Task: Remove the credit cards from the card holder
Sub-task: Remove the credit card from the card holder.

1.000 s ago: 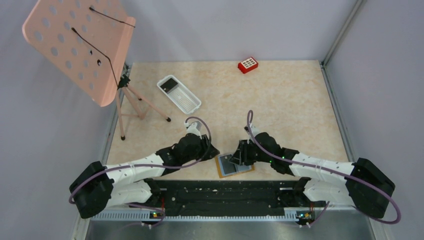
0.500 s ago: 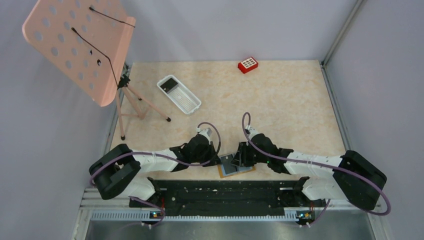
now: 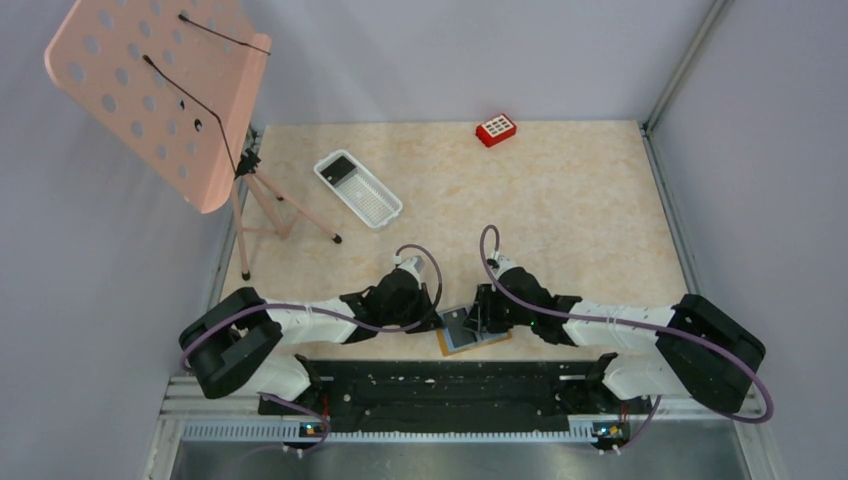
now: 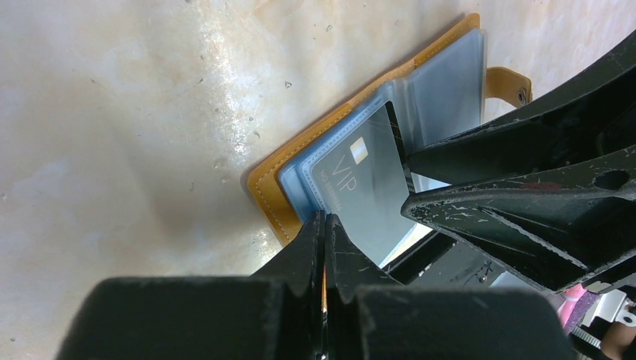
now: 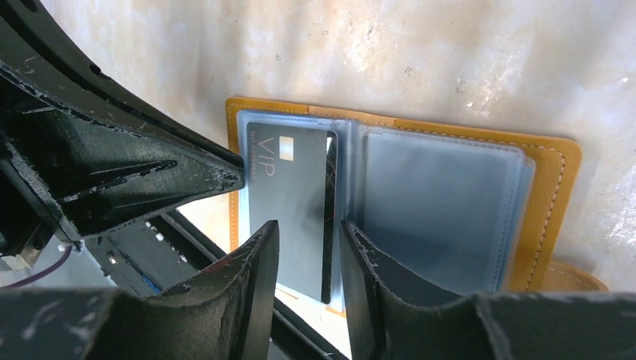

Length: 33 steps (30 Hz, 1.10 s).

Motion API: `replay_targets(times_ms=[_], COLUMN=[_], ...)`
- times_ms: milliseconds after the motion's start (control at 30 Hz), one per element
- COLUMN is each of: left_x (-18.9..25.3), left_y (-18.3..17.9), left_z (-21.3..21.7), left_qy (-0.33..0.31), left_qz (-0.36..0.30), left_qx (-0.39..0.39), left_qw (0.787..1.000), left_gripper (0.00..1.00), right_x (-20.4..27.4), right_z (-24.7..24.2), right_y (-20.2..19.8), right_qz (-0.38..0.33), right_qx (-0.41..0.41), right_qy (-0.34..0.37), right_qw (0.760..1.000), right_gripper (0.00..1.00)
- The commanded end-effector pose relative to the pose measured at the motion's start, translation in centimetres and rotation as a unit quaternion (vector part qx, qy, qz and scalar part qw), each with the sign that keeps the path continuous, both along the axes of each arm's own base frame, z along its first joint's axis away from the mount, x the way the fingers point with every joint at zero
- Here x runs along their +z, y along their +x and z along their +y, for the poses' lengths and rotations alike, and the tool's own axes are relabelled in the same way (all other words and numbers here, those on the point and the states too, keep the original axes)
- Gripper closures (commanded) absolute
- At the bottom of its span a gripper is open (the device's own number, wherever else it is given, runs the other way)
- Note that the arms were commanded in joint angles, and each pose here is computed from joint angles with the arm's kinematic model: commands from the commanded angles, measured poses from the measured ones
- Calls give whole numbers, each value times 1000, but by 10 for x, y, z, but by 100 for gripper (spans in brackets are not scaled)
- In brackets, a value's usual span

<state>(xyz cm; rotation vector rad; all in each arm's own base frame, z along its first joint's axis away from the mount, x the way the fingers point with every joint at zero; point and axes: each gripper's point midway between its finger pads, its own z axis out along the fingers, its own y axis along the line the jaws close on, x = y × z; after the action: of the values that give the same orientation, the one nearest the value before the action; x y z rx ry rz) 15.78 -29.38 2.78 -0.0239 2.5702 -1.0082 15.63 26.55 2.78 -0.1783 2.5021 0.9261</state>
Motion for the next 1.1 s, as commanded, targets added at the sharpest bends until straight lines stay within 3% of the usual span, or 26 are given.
replay_targets(times_ms=[0, 400, 533, 733, 1067], left_x=[8, 8, 8, 7, -6], left_y=[7, 6, 6, 6, 8], left_z=[-8, -8, -7, -8, 2], left_qy=[-8, -8, -7, -5, 36], left_qz=[-17, -16, -16, -16, -10], left_qx=[-3, -5, -5, -6, 3], left_qw=[1000, 1000, 1000, 1000, 999], left_gripper=[100, 100, 100, 100, 100], right_x=[-2, 1, 10, 20, 22], right_z=[-7, 9, 11, 8, -7], right_y=[10, -1, -3, -7, -5], right_qz=[-13, 19, 11, -1, -9], right_qx=[-14, 8, 12, 18, 11], right_qy=[-27, 41, 73, 108, 114], right_qw=[999, 999, 997, 994, 993], right_gripper=[63, 63, 72, 100, 100])
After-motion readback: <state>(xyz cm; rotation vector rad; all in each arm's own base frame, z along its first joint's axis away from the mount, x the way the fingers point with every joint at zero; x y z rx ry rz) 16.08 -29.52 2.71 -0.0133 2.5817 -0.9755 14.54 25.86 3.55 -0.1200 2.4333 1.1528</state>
